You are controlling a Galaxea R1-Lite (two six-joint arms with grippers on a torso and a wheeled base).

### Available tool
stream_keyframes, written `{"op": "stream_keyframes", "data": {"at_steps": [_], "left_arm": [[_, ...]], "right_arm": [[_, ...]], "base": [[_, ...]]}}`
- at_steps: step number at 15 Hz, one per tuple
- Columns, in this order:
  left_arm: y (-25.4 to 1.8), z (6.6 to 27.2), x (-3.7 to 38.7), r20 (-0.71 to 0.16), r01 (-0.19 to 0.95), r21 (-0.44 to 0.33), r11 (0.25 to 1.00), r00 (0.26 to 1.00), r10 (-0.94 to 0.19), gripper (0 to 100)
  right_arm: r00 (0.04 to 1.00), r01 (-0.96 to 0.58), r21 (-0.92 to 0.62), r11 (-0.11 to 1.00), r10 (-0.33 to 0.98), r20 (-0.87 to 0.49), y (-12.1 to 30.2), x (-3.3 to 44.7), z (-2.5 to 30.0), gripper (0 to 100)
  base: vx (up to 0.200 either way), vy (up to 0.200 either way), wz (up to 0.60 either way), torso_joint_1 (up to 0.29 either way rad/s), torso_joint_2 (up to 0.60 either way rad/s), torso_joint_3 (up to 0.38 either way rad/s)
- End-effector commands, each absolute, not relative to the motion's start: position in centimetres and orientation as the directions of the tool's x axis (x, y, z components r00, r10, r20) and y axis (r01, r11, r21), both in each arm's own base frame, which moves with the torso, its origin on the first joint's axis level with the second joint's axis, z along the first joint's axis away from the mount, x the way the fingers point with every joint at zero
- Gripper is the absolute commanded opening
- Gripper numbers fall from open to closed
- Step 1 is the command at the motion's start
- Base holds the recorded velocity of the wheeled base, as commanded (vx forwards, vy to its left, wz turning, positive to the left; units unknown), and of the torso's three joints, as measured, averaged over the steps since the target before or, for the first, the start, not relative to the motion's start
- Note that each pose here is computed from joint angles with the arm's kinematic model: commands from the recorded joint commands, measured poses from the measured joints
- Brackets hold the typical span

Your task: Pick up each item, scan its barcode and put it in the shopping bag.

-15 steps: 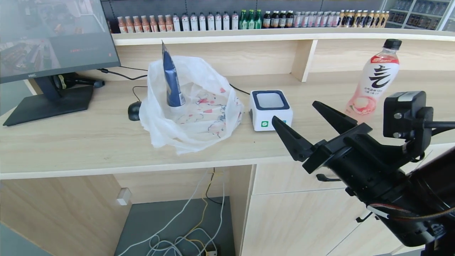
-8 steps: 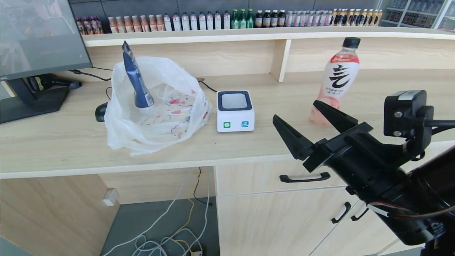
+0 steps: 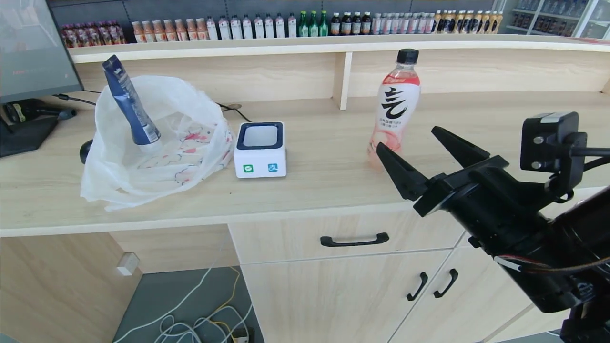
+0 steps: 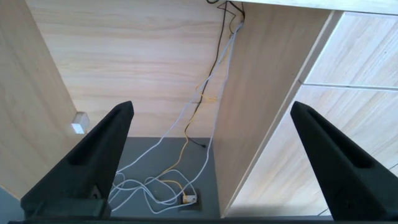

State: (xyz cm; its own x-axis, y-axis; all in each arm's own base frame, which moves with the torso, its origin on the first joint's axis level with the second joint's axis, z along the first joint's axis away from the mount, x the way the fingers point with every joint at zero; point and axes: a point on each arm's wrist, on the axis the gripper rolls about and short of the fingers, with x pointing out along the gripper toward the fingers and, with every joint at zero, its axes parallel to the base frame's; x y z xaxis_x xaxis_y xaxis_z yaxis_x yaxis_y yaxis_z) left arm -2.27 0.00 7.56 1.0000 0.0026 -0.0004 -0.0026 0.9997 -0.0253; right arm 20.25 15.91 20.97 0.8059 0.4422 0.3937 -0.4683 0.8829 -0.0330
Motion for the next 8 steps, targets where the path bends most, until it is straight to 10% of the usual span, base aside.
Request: {"op": "stream_keyframes", "data": {"at_steps": [1,4,8], "left_arm": [[0.00,7.57,-2.27,0.000,-0.003,-0.026,1.000,1.000,0.003,100],[0.00,7.55,-2.27,-0.002,-0.003,-0.025,1.000,1.000,0.003,100],[0.00,7.55,-2.27,-0.002,-0.003,-0.025,1.000,1.000,0.003,100]], "right_arm": [[0.814,-0.458,-0.035,0.888,0.435,0.385,15.87,20.68,20.70,100],[0.819,-0.456,-0.038,0.889,0.436,0.373,15.80,20.71,20.40,100],[0.823,-0.456,-0.040,0.889,0.438,0.362,15.89,20.83,20.09,100]], "base": [[0.000,-0.200,0.00,0.002,0.00,0.007],[0.000,-0.200,0.00,0.006,0.00,0.004],[0.000,0.000,0.00,0.000,0.00,0.000]]}}
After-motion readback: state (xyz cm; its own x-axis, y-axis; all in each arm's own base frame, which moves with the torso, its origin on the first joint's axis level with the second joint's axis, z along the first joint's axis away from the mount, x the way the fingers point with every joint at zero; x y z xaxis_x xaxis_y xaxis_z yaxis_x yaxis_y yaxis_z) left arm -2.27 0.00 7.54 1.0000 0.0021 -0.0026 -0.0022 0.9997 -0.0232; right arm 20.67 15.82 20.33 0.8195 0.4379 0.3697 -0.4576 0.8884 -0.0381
